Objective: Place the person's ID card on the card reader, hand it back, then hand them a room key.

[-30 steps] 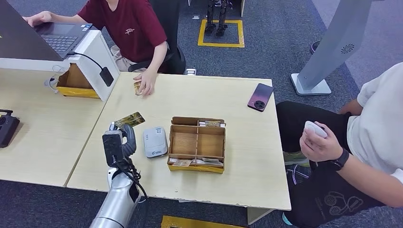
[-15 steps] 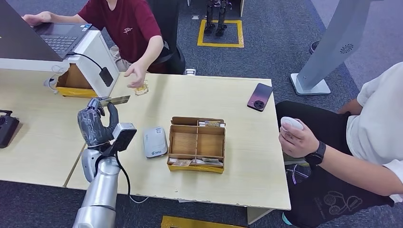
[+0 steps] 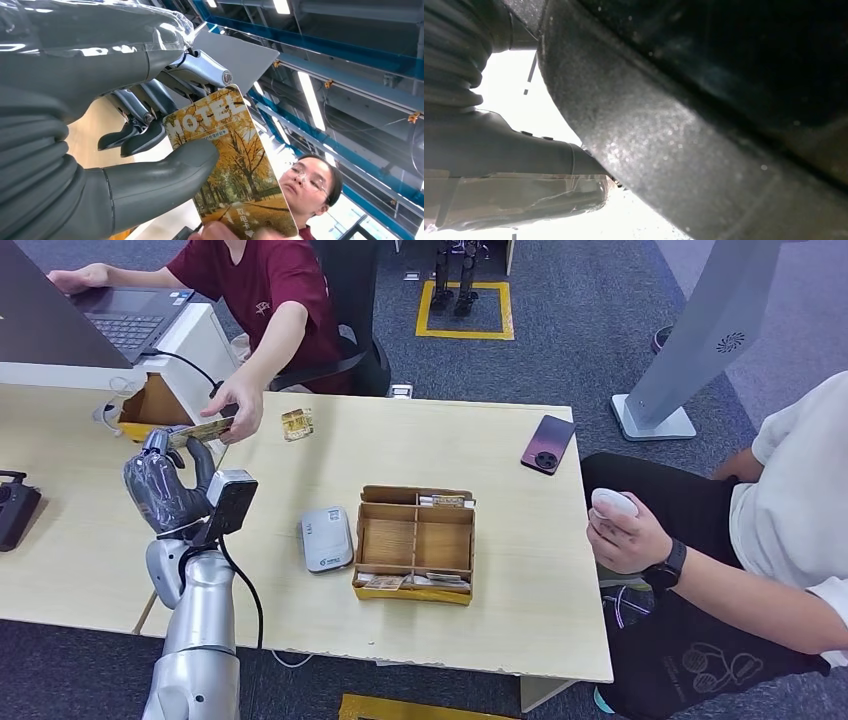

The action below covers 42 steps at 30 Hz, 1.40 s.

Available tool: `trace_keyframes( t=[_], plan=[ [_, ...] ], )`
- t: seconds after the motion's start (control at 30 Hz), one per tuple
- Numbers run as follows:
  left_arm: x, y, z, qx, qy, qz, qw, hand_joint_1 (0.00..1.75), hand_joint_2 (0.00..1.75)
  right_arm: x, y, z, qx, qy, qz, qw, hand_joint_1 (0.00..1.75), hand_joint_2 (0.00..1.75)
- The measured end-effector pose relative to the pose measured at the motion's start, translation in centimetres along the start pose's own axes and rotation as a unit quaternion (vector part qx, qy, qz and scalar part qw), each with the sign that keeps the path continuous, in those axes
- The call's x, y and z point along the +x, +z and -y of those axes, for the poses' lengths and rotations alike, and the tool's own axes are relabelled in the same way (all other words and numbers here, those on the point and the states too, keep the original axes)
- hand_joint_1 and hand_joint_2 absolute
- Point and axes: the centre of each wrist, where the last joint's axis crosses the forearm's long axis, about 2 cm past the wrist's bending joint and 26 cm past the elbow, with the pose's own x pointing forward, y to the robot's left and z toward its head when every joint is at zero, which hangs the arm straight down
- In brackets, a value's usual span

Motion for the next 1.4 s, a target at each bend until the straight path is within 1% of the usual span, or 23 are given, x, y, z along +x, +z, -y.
trace_keyframes(
  t=[0.17, 0.3, 0.43, 0.5, 0.57, 0.77, 0.83, 0.9, 1.1, 1.17, 1.27, 1.33, 1.4],
  plan=[
    [0.0, -0.2, 0.0, 0.004, 0.002, -0.006, 1.000, 1.75, 1.75, 0.0, 0.0, 0.0, 0.000, 0.001, 0.001, 1.000, 0.00, 1.75],
    [0.0, -0.1, 0.1, 0.005, 0.006, -0.010, 1.000, 0.00, 1.75, 0.0, 0.0, 0.0, 0.000, 0.001, 0.001, 1.000, 0.00, 1.75],
    [0.1, 0.2, 0.3, 0.005, 0.015, -0.019, 1.000, 0.00, 1.75, 0.0, 0.0, 0.0, 0.000, 0.002, 0.001, 1.000, 0.00, 1.75],
    [0.1, 0.4, 0.6, 0.009, 0.028, -0.033, 0.999, 0.00, 1.75, 0.0, 0.0, 0.0, 0.000, 0.001, 0.001, 1.000, 0.00, 1.75],
    [0.1, 0.7, 1.1, 0.013, 0.052, -0.059, 0.997, 0.00, 1.75, 0.0, 0.0, 0.0, -0.001, 0.001, 0.001, 1.000, 0.00, 1.75],
    [0.4, 1.8, 3.9, -0.007, 0.140, -0.169, 0.976, 0.00, 1.75, 0.1, 0.0, 0.0, -0.007, -0.003, -0.001, 1.000, 0.00, 1.75],
    [0.5, 2.0, 4.4, -0.023, 0.162, -0.192, 0.968, 0.00, 1.75, 0.2, 0.0, -0.3, -0.009, -0.003, -0.004, 1.000, 0.00, 1.75],
    [0.6, 2.2, 4.7, -0.036, 0.172, -0.198, 0.964, 0.00, 1.75, 0.4, 0.1, -0.5, -0.011, -0.003, -0.007, 1.000, 0.00, 1.75],
    [0.6, 2.3, 5.1, -0.057, 0.181, -0.195, 0.962, 0.00, 1.75, 0.6, 0.1, -0.8, -0.011, -0.005, -0.008, 1.000, 0.00, 1.75],
    [0.9, 2.4, 5.3, -0.072, 0.196, -0.183, 0.961, 0.00, 1.75, 0.8, 0.2, -0.9, -0.014, -0.015, -0.012, 1.000, 0.00, 1.75],
    [2.3, 3.0, 5.5, -0.115, 0.234, -0.132, 0.956, 0.00, 1.75, 1.4, 0.2, -1.3, -0.020, -0.041, -0.027, 0.999, 0.00, 1.75],
    [3.8, 4.3, 5.2, -0.149, 0.258, -0.084, 0.951, 0.00, 1.75, 1.4, 0.3, -1.4, -0.022, -0.058, -0.034, 0.998, 0.00, 1.75],
    [5.6, 6.1, 4.5, -0.180, 0.277, -0.036, 0.943, 0.00, 1.75, 1.3, 0.3, -1.5, -0.022, -0.072, -0.036, 0.996, 0.00, 1.75]
  ],
)
